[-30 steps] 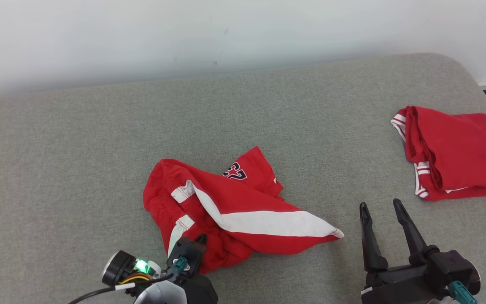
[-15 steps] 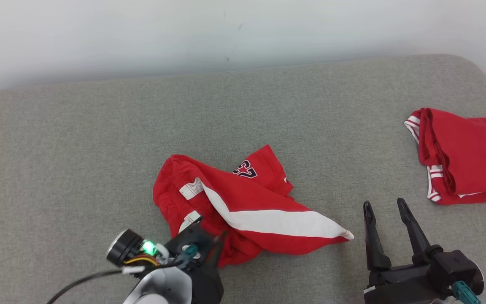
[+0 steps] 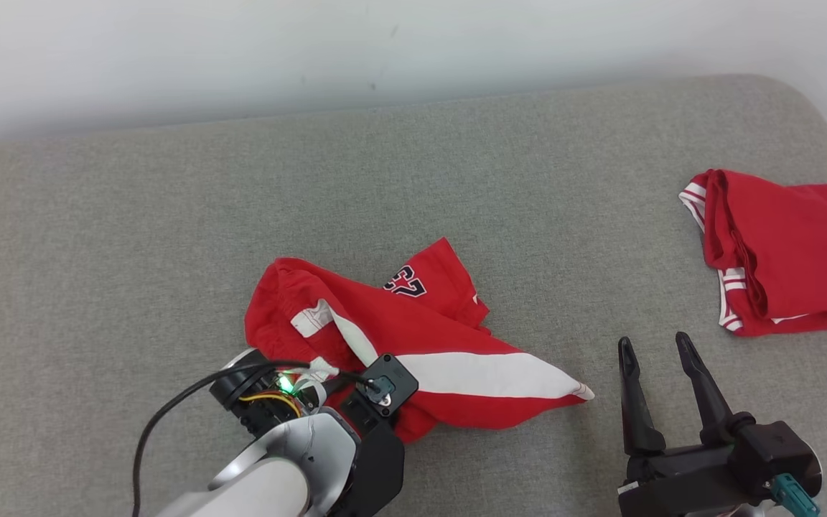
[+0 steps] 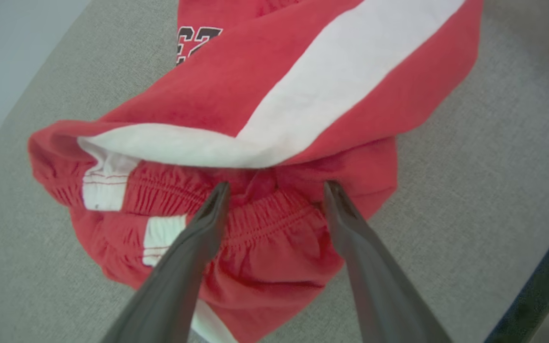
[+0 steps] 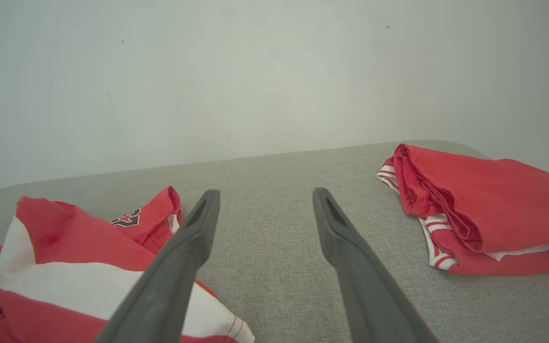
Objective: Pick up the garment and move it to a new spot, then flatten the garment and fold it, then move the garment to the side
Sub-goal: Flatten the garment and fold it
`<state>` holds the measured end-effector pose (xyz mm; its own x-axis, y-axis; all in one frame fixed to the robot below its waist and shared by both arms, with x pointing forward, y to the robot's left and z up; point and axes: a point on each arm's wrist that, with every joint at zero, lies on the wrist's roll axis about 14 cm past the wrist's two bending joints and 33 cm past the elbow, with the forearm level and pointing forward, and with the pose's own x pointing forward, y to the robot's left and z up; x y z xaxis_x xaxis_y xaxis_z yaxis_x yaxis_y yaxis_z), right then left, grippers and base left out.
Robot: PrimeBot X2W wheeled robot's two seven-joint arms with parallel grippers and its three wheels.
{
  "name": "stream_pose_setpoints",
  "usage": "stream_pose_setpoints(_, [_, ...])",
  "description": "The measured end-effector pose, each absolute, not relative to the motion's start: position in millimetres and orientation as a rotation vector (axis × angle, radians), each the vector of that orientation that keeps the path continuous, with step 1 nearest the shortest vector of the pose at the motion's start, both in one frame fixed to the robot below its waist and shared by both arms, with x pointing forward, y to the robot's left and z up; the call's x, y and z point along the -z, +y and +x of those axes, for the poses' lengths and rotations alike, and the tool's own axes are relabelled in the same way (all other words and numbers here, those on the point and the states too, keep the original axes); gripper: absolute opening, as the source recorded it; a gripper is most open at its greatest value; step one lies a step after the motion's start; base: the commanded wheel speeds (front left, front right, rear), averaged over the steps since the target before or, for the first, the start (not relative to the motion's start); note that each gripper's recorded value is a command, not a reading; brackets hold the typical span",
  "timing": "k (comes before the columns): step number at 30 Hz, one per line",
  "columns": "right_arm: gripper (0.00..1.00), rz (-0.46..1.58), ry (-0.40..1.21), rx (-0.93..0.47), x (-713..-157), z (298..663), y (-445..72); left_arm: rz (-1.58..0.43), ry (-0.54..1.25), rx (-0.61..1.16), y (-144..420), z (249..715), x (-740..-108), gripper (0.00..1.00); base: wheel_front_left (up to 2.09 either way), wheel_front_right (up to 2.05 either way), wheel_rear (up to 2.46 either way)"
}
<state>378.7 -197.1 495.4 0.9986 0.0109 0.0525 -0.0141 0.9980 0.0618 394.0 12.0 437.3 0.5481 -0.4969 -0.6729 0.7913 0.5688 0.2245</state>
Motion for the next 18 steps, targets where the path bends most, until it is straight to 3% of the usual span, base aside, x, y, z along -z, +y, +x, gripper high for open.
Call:
stream_pose_setpoints(4, [1.0,0.063,-0.049,-0.005,-494,380,-199,0.598,0.664,0.809,16,394,-424,1.0,0.0,0.0,0.0])
stream_pose_setpoints(7, [1.0,0.063,-0.049,-0.001,-494,380,-201,0.625,0.704,0.809,20,392,-419,0.9,0.0,0.0,0.0])
stream_pose_setpoints(9, [1.0,0.064,-0.048,0.001,-493,380,-201,0.633,0.717,0.812,23,391,-419,0.76,0.0,0.0,0.0])
stream_pose_setpoints(11, [1.0,0.065,-0.048,-0.001,-493,381,-201,0.65,0.733,0.805,28,390,-419,0.47,0.0,0.0,0.0])
stream_pose_setpoints(12, [1.0,0.065,-0.048,-0.003,-493,381,-200,0.654,0.74,0.804,30,389,-418,0.41,0.0,0.0,0.0])
stream_pose_setpoints(13, [1.0,0.065,-0.048,-0.005,-493,382,-199,0.653,0.743,0.805,31,388,-419,0.1,0.0,0.0,0.0])
stream_pose_setpoints(14, [1.0,0.066,-0.049,-0.009,-493,382,-198,0.656,0.745,0.804,32,388,-420,0.0,0.0,0.0,0.0])
stream_pose_setpoints(18, [1.0,0.07,-0.054,-0.018,-495,383,-195,0.623,0.712,0.79,31,389,-428,0.0,0.0,0.0,0.0])
